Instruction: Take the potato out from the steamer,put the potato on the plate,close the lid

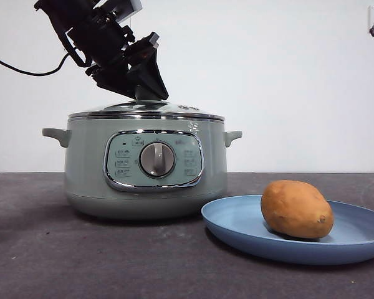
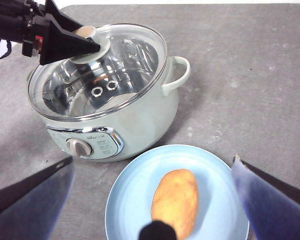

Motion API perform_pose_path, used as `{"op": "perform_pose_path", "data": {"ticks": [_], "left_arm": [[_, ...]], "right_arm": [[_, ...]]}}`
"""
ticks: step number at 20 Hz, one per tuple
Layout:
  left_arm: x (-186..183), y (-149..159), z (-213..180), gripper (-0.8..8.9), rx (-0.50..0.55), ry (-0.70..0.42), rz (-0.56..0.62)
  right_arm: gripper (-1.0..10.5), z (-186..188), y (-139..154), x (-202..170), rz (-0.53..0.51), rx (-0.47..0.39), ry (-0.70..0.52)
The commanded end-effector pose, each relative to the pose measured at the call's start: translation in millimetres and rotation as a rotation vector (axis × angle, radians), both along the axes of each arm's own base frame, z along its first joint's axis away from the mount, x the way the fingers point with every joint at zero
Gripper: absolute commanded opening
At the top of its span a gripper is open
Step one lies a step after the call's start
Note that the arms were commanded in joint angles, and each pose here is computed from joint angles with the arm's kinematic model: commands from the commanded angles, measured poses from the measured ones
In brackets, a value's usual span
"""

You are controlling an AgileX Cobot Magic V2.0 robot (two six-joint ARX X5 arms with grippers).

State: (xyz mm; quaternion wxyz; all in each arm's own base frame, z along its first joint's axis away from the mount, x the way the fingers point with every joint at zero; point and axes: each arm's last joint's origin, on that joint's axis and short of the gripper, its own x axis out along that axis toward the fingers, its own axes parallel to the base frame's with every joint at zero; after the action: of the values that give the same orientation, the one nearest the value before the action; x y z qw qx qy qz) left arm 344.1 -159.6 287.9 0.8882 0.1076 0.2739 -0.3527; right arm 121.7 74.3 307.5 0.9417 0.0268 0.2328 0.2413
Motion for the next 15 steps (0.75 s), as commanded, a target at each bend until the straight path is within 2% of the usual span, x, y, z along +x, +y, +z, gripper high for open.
{"op": "perform_pose_path", "data": {"ticks": [1,2,3,9,15], "left_arm": [[0,-3,-4,2.97,0.012,0.009,-0.019],[0,-3,-4,4.96,0.012,0.009,-0.019],[0,-3,-3,5.66,0.011,0.008,-0.019],[-11,2,15,5.66,-0.007,-0.020,-0.015],[-67,27,66,5.66,-0.005,-0.009,-0.014]], "right_arm": [[5.7,2,0,0,0.003,0.006,-0.012],[5.7,2,0,0,0.007,0.008,-0.010],[5.7,2,0,0,0.008,0.008,-0.009],[5.7,1,0,-1,0.008,0.001,0.004],[5.7,-2,0,-2,0.039,-0.002,0.041]]}}
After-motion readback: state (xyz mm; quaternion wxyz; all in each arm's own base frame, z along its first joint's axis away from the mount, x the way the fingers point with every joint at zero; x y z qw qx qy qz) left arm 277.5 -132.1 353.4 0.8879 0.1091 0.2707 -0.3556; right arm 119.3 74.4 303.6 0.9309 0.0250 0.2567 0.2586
